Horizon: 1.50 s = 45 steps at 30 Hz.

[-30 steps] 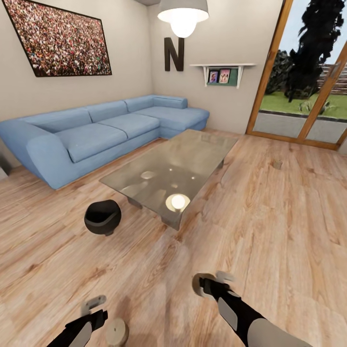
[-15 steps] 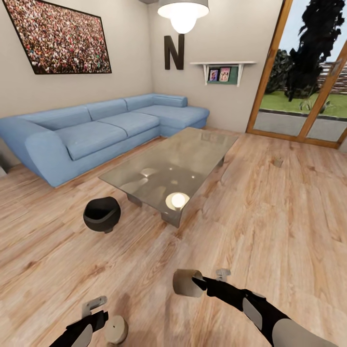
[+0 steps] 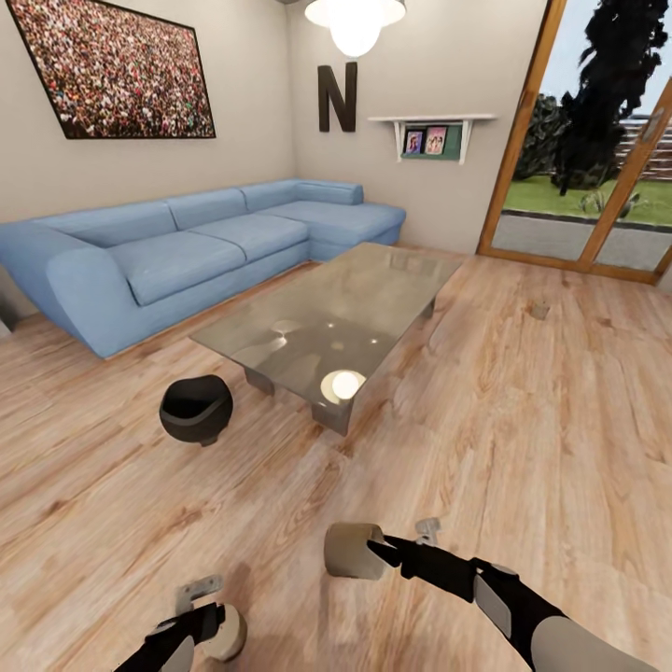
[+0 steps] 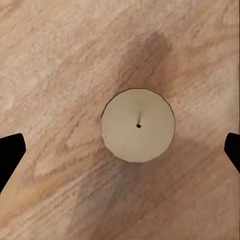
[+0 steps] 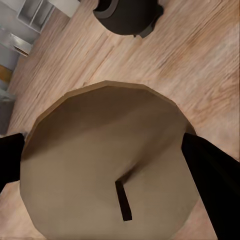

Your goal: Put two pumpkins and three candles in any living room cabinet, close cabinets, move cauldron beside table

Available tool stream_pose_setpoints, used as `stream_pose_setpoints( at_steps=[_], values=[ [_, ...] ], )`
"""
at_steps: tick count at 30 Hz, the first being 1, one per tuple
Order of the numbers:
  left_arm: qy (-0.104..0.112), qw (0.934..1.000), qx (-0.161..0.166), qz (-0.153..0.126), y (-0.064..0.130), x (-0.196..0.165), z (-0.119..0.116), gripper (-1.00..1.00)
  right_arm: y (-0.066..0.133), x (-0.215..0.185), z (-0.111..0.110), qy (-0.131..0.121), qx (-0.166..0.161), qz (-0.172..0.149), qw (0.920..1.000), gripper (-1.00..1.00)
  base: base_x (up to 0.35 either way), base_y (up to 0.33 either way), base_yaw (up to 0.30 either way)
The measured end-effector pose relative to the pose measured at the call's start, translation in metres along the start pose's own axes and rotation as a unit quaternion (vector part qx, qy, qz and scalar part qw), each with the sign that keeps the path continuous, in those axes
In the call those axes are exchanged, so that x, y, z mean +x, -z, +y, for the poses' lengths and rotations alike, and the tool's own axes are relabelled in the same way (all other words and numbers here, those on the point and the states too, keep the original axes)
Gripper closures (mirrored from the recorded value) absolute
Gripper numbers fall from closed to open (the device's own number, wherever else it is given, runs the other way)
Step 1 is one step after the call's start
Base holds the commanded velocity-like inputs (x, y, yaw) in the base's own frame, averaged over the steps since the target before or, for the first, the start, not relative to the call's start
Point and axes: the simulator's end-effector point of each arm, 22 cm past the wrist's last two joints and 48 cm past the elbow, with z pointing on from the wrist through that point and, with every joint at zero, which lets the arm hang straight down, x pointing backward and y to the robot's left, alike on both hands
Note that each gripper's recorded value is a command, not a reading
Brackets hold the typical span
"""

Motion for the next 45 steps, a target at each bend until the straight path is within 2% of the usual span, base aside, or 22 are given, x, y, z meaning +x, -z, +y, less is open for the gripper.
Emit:
stream_pose_setpoints(
  at_steps=[6, 10, 13, 25, 30, 33, 37, 40, 43, 45],
  values=[
    [-0.006, 0.9999, -0.007, -0.009, -0.012, 0.015, 0.005, -1.00, -0.008, -0.002, 0.031, -0.021, -0.076, 0.008, 0.9968, 1.00, 0.000, 0.000, 0.000],
    [-0.006, 0.9999, -0.008, -0.010, -0.020, 0.021, 0.006, -1.00, -0.021, -0.045, 0.072, -0.007, -0.135, 0.000, 0.9909, 1.00, 0.000, 0.000, 0.000],
    [-0.006, 0.9999, -0.008, -0.010, -0.025, 0.025, 0.006, -1.00, -0.026, -0.062, 0.092, 0.007, -0.158, -0.001, 0.9874, 1.00, 0.000, 0.000, 0.000],
    [-0.003, 1.0000, 0.001, -0.009, -0.046, 0.039, 0.001, -1.00, -0.032, -0.059, 0.095, 0.022, -0.175, -0.004, 0.9843, 1.00, 0.000, 0.000, 0.000],
    [-0.006, 0.9975, 0.070, 0.005, -0.054, 0.049, -0.027, -1.00, -0.032, -0.052, 0.086, 0.021, -0.174, -0.004, 0.9845, 1.00, 0.000, 0.000, 0.000],
    [-0.010, 0.9954, 0.094, 0.014, -0.057, 0.047, -0.035, -1.00, -0.029, -0.048, 0.076, 0.021, -0.169, -0.004, 0.9854, 1.00, 0.000, 0.000, 0.000],
    [-0.013, 0.9943, 0.105, -0.013, -0.060, 0.016, -0.035, -1.00, -0.031, -0.041, 0.069, 0.023, -0.166, -0.003, 0.9858, 1.00, 0.000, 0.000, 0.000],
    [-0.007, 0.9949, 0.094, -0.036, -0.063, -0.013, -0.015, -1.00, -0.034, -0.037, 0.063, 0.021, -0.161, -0.001, 0.9867, 1.00, 0.000, 0.000, 0.000],
    [0.032, 0.9952, 0.076, -0.054, -0.067, -0.042, 0.012, -1.00, -0.039, -0.032, 0.048, 0.017, -0.137, 0.002, 0.9904, 1.00, 0.000, 0.000, 0.000],
    [0.037, 0.9951, 0.073, -0.056, -0.070, -0.047, 0.015, -1.00, -0.041, -0.030, 0.043, 0.014, -0.130, 0.004, 0.9915, 1.00, 0.000, 0.000, 0.000]
  ],
)
